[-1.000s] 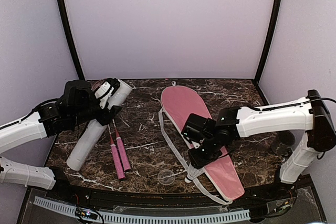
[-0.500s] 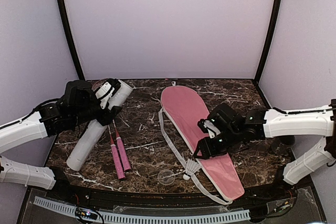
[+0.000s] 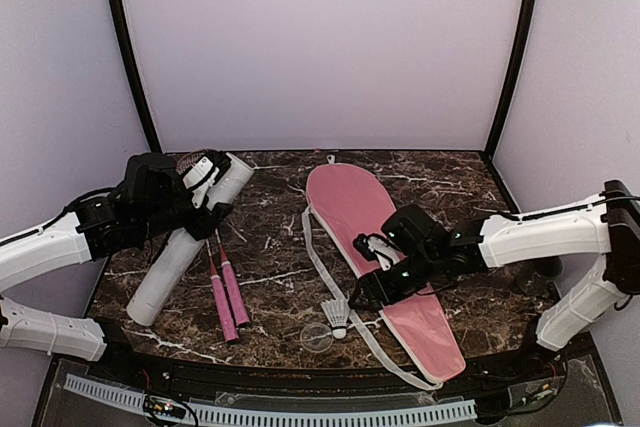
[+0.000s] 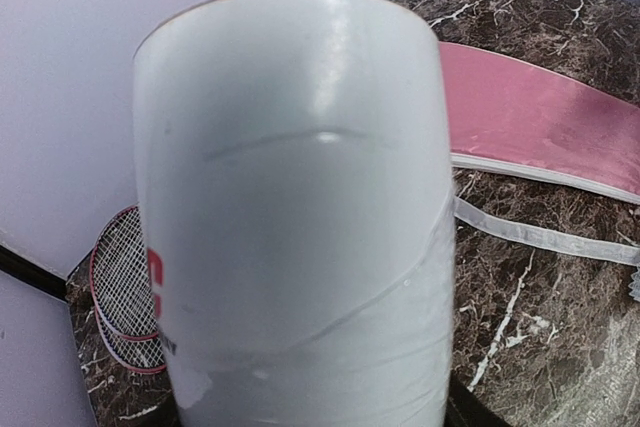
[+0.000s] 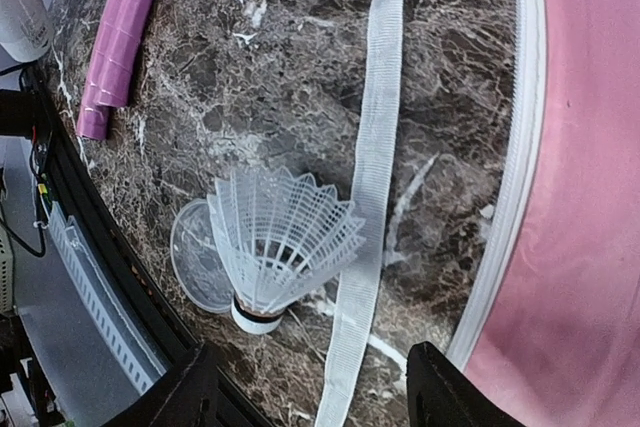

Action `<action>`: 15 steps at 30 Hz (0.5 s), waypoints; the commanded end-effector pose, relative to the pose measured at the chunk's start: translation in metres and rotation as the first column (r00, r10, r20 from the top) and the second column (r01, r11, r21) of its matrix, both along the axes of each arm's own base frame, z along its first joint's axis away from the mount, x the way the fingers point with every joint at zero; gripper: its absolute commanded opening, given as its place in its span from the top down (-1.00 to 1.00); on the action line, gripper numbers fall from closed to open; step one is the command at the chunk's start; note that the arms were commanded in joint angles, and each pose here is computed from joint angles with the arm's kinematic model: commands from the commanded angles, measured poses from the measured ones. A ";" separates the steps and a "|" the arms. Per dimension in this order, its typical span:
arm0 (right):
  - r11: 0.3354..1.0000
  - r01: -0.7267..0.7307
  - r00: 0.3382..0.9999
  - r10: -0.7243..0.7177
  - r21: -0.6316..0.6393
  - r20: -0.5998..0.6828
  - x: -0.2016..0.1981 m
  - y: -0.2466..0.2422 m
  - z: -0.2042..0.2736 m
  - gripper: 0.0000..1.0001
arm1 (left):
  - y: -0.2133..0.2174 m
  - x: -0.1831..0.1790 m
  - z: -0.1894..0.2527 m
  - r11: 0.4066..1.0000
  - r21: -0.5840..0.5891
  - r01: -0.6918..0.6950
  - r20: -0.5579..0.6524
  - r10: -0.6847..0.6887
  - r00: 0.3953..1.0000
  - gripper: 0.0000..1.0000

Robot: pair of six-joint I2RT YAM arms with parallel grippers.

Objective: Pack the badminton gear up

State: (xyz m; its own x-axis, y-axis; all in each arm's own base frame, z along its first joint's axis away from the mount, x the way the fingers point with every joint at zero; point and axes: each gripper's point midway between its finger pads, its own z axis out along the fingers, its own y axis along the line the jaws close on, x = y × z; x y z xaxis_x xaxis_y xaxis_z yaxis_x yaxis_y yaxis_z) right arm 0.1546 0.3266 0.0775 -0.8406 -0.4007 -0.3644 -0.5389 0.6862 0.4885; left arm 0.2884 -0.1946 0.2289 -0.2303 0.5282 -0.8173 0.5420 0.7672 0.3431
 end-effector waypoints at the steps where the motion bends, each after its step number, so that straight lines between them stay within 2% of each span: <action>1: 0.988 -0.105 0.991 0.094 0.112 0.095 0.013 0.033 0.027 -0.32 | -0.002 0.001 0.011 1.000 -0.017 0.010 0.024 -0.010 1.000 -0.19; 8: 0.969 -0.195 0.974 0.174 0.148 0.143 0.019 0.057 0.035 -0.40 | -0.001 0.001 0.012 1.000 -0.019 0.012 0.027 -0.011 1.000 -0.19; 15: 0.960 -0.256 0.964 0.246 0.113 0.100 0.017 0.067 0.006 -0.41 | -0.002 0.000 0.012 1.000 -0.019 0.015 0.025 -0.014 1.000 -0.19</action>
State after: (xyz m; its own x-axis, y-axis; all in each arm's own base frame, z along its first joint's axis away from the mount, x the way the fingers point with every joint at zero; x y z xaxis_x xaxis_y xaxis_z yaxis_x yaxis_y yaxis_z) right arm 0.1723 0.3837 0.0857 -0.7186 -0.5086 -0.4744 -0.6954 0.5186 0.4974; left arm 0.2878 -0.1956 0.2288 -0.2287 0.5278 -0.8180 0.5475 0.7645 0.3403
